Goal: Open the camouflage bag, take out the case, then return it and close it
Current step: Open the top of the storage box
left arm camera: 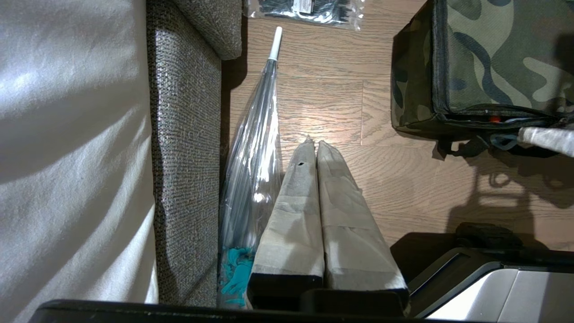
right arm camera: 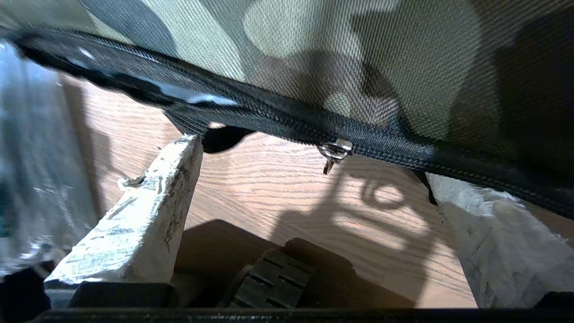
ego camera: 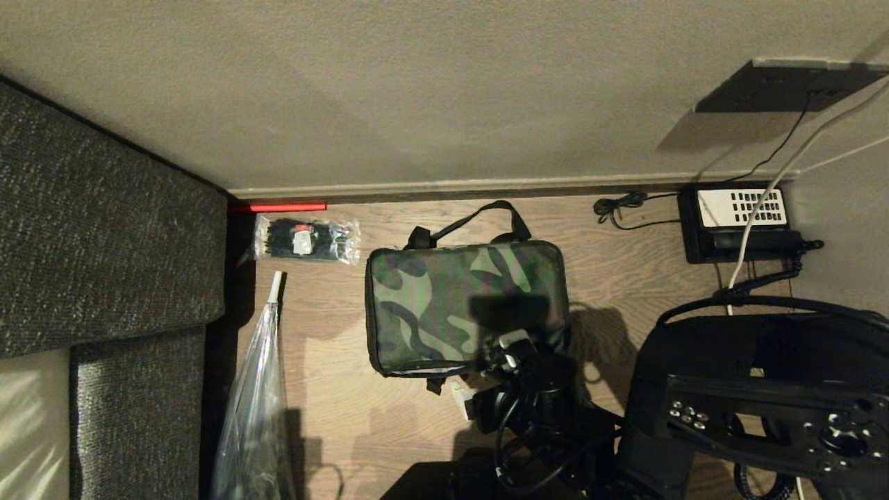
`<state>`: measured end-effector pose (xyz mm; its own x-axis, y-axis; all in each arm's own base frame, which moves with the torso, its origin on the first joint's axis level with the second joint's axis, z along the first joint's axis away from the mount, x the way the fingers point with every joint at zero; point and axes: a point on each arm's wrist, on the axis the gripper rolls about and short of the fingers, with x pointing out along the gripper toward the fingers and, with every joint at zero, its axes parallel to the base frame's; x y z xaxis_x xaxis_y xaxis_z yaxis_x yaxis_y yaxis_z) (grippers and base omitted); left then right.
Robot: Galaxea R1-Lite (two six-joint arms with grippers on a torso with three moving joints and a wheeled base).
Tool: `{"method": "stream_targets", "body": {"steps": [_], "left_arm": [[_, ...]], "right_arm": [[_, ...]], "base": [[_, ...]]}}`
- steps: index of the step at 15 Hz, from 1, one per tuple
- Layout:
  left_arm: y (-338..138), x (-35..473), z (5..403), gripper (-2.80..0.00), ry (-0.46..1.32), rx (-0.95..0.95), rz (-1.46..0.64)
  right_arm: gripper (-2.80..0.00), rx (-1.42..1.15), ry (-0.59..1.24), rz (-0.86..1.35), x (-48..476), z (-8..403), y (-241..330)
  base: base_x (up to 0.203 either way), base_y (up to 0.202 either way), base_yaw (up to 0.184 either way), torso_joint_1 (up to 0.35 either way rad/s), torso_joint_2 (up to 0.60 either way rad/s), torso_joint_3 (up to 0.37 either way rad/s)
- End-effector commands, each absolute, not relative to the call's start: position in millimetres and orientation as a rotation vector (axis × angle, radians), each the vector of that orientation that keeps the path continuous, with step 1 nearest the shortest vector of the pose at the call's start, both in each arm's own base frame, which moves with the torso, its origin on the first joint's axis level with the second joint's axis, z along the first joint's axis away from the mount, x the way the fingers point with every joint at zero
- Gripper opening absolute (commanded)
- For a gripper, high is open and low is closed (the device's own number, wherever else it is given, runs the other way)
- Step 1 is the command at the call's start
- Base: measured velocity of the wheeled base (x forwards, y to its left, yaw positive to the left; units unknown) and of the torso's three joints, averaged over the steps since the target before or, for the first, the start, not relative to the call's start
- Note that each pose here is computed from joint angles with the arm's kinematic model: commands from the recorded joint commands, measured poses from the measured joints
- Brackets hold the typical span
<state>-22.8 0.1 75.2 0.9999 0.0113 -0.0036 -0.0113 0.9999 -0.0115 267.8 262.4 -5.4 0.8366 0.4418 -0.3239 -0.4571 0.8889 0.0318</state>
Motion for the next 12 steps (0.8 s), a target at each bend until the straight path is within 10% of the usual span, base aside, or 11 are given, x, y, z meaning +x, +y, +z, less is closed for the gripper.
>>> {"method": "stream_targets", "body": {"steps": [1, 12], "left_arm": [[0.1, -22.7, 74.3, -2.8, 0.005, -0.012, 0.012], [0.1, -22.7, 74.3, -2.8, 0.005, -0.012, 0.012]], "right_arm": [[0.0, -0.061, 0.323, 0.475, 268.2, -11.9, 263.1], [0.0, -0.064, 0.271, 0.4, 275.5, -20.2, 267.2]], "base": [[0.0, 0.0, 0.0, 0.0, 0.0, 0.0], [0.0, 0.0, 0.0, 0.0, 0.0, 0.0]]}}
